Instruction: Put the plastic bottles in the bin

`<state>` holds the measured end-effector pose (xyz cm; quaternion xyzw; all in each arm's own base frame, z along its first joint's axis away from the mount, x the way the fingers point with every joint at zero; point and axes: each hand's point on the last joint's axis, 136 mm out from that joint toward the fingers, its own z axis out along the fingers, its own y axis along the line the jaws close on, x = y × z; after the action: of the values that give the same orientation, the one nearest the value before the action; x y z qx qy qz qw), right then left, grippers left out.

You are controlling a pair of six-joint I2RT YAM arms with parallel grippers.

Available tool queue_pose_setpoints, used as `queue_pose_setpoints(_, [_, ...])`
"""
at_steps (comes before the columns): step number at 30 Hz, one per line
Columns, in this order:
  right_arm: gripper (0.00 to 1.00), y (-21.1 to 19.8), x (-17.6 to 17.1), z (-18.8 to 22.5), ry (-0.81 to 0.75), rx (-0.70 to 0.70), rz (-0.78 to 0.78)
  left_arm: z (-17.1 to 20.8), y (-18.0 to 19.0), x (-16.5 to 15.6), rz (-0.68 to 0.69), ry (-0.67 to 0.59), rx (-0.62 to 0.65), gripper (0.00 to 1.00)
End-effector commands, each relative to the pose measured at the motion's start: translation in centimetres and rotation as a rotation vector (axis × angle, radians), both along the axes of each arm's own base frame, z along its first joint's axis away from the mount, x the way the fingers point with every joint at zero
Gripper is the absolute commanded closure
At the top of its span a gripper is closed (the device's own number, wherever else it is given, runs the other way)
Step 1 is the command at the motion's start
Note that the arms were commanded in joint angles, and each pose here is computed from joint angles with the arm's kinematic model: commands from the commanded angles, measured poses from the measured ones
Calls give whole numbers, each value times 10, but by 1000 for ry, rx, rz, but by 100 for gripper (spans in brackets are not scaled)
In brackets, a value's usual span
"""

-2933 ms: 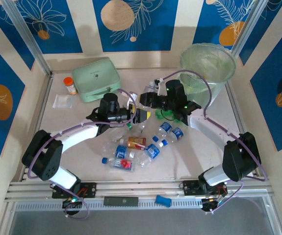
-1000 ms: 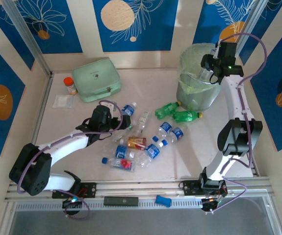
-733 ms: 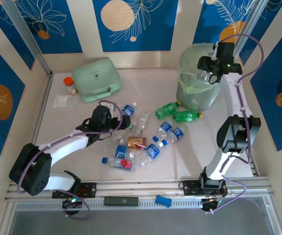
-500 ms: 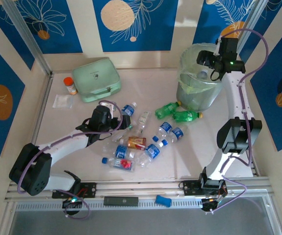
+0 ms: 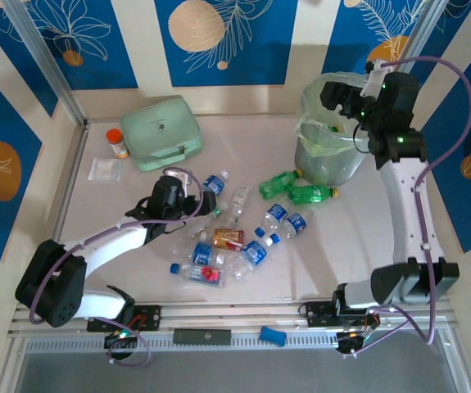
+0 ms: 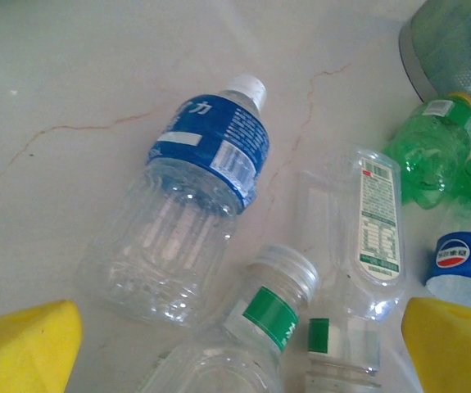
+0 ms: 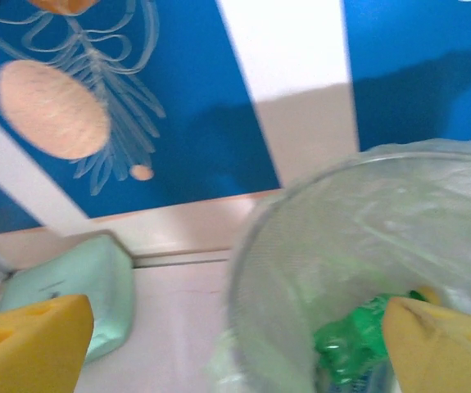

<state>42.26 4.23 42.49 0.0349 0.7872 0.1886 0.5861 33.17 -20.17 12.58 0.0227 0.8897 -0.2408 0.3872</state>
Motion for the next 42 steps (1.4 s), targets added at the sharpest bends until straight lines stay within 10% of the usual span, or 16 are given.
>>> queue_pose_setpoints(1, [7, 36, -11, -10, -20, 94, 139, 18, 11, 15, 39, -33, -15, 0])
queue_pose_setpoints(18, [1, 161, -59, -148, 219, 232, 355, -4, 14, 48, -107, 109, 27, 0])
queue_pose_setpoints(42, [1, 174, -74, -206, 354, 309, 347, -70, -4, 72, -305, 298, 347, 9])
